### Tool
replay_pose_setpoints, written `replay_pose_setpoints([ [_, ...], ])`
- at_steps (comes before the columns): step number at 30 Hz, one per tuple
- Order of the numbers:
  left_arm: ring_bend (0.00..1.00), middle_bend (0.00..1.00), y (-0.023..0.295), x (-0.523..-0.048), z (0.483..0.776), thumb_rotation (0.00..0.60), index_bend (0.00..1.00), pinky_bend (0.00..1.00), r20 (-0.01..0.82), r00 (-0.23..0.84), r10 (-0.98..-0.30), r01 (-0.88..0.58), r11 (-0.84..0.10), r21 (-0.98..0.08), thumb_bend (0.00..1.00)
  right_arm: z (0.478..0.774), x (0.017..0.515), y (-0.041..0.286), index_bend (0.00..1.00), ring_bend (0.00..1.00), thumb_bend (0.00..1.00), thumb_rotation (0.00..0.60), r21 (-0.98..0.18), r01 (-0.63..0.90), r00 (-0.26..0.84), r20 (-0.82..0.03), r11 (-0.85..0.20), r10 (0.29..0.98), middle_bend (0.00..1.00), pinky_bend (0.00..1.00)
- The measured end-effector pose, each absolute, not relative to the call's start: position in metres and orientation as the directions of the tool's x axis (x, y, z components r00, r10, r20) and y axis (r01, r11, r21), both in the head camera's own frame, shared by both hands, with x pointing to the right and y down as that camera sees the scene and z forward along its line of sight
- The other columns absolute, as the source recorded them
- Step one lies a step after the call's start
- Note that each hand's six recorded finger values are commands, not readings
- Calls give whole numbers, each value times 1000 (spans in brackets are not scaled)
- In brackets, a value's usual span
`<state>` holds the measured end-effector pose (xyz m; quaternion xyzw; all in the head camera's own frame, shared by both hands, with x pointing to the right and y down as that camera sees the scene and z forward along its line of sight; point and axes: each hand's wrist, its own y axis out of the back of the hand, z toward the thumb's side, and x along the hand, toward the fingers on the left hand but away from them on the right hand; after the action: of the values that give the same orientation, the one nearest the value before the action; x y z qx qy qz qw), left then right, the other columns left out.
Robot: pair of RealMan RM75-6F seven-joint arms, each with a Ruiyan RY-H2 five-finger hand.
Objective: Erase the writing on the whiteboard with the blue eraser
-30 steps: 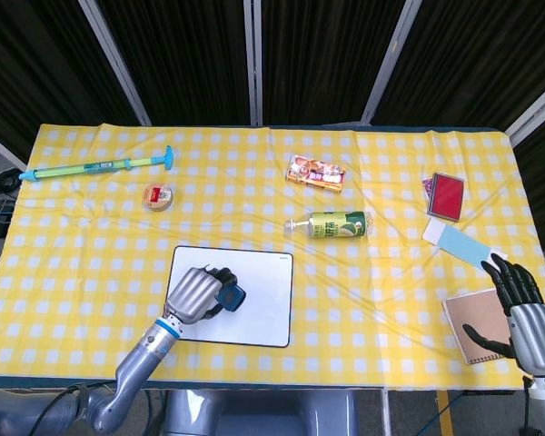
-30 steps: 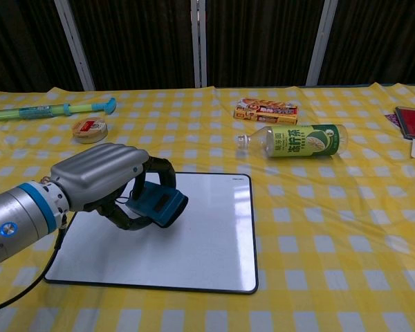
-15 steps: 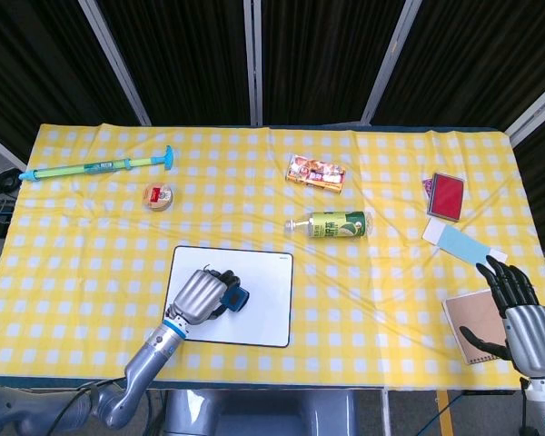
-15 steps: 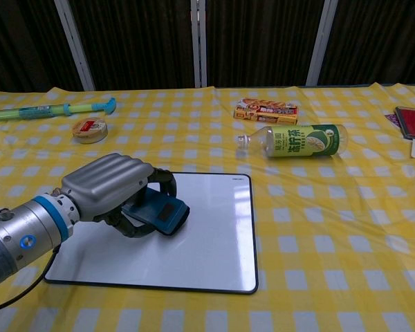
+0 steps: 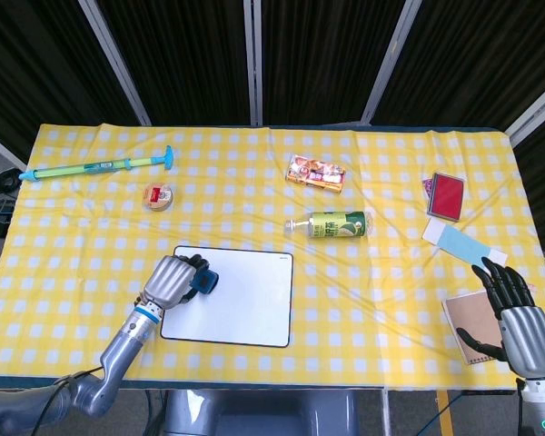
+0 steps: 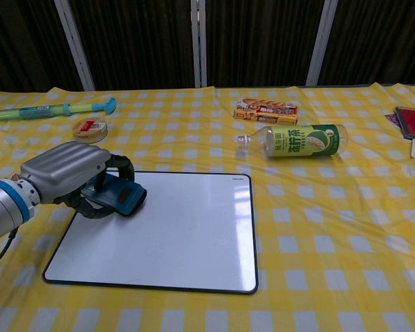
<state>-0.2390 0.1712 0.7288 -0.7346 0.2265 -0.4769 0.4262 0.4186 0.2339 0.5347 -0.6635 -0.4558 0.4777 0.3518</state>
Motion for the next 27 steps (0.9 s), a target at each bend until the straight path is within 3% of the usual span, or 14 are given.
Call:
replay_pose_setpoints([
  [8, 518, 614, 170, -234, 727, 600, 805, 604, 497, 457, -737, 54, -535, -843, 602, 536, 418, 234, 0, 0, 68, 600, -902, 266, 126, -316, -339, 940, 0, 0],
  [27, 518, 614, 196, -145, 725, 600, 805, 604, 452, 604, -657, 25, -551, -834, 602, 539, 430, 227, 0, 0, 68, 600, -894, 298, 84, -324, -335, 942, 0, 0],
])
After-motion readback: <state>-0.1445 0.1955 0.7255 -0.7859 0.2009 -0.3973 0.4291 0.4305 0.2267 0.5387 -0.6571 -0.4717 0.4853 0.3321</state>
